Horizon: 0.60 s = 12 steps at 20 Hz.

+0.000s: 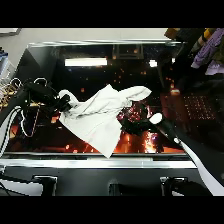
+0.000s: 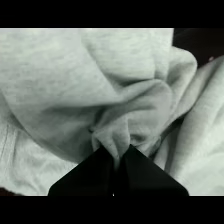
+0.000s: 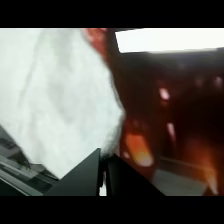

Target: Fold the clothes and pants, and hang the long-sleeved shirts on hangers.

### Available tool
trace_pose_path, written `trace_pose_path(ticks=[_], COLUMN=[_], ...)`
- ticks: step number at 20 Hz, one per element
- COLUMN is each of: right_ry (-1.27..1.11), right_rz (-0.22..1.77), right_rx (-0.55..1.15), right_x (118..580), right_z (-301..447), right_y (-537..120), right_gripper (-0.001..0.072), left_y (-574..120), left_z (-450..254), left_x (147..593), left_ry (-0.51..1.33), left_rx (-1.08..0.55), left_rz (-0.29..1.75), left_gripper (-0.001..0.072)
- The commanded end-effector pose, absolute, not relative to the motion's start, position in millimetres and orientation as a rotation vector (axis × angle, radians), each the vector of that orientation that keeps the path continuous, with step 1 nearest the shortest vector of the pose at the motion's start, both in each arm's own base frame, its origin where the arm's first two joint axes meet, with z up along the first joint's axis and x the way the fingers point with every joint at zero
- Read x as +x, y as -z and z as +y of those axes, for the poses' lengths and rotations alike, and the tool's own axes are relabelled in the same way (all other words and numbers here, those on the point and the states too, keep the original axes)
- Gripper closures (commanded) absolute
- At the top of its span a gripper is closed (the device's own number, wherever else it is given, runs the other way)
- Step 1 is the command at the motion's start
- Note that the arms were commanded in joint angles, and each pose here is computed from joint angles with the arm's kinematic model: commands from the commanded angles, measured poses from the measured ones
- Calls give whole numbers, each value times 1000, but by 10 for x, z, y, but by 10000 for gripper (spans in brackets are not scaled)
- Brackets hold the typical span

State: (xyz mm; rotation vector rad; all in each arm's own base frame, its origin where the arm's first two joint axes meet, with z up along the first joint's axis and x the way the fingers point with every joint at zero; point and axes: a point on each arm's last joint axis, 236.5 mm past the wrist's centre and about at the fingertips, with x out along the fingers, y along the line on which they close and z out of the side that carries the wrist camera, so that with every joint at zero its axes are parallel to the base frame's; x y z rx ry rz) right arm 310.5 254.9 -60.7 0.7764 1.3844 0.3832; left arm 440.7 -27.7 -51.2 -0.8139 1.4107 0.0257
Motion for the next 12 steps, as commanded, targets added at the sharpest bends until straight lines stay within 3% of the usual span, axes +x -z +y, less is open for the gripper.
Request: trace_pose_path(ticks=[1,4,6,10,12], right_ry=[-440,-477,-537,-638,-630], right_rz=[1181,810,523,-29,-253], right_rx=[821,819,736,548,497], right_x=[3424,3787,3663,2483,1812], right_z=[2402,1843,1530,1311,1180], right_y=[-149,-1535,-2714,-4880,-5593], right_gripper=[682,683,683,683,683], left_y=[-2,-1159,-2043,-3576,-4051], left_z=[-143,201,364,346,238], left_x=[4552,4860,4847,4191,3714], left_ry=[23,64,93,105,82], left_rx=[-791,-763,-734,-646,-638], left_rz=[1335,1060,880,597,477], left_gripper=[689,688,688,688,688])
